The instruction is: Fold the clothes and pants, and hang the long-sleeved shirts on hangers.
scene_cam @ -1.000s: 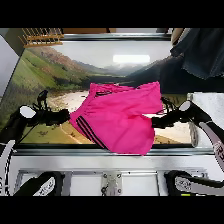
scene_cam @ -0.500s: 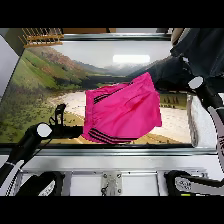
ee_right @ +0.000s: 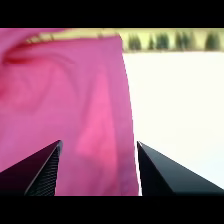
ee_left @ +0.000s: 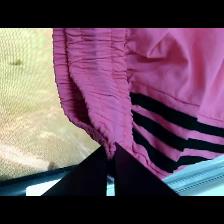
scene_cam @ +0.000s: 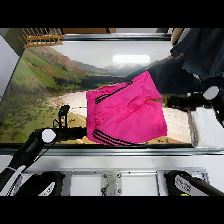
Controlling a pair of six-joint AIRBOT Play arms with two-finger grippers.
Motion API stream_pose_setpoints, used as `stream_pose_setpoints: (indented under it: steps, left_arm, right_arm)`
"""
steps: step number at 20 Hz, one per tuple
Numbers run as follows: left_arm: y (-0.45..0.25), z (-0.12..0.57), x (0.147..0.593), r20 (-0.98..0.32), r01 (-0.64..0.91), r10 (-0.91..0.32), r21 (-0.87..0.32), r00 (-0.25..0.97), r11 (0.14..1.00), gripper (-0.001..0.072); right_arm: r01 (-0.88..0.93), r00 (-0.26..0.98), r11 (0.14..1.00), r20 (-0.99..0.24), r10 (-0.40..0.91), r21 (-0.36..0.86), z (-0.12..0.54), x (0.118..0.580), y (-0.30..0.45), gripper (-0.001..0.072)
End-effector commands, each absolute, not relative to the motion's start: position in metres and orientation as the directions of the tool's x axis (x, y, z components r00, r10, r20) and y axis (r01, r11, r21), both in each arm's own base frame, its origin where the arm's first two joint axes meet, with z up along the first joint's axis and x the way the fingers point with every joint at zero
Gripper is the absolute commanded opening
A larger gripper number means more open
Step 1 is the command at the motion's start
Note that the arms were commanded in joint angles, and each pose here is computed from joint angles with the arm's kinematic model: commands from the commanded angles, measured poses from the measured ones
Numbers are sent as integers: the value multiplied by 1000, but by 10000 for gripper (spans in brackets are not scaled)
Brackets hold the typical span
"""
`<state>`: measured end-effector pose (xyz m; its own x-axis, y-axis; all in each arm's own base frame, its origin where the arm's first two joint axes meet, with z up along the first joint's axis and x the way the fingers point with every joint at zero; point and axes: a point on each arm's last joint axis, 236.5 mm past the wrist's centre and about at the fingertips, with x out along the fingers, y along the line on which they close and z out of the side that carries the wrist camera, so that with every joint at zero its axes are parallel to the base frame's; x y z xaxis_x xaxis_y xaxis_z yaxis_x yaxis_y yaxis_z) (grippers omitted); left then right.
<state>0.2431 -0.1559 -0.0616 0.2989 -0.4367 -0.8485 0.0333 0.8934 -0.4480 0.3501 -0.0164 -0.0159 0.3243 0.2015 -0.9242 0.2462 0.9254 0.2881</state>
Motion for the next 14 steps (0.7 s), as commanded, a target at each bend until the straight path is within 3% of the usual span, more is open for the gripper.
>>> stream_pose_setpoints:
  steps: [1, 6, 8, 14]
  left_arm:
    - [-156, -61, 244, -847, 35, -437, -448, 303, 893, 10]
    - [-156, -61, 244, -847, 35, -437, -449, 303, 893, 10]
    - [-156, -61, 244, -847, 34, -437, -449, 303, 893, 10]
    - [-157, -62, 242, -849, 34, -438, -449, 294, 893, 10]
  right_arm:
    - [562, 178, 783, -963, 200, 267, -61, 265, -28, 506]
    - [719, 275, 540, -892, 357, 438, -96, 251, 3, 521]
    - [725, 358, 454, -847, 394, 518, -98, 265, 15, 642]
    - [724, 379, 440, -839, 389, 531, -115, 273, 13, 645]
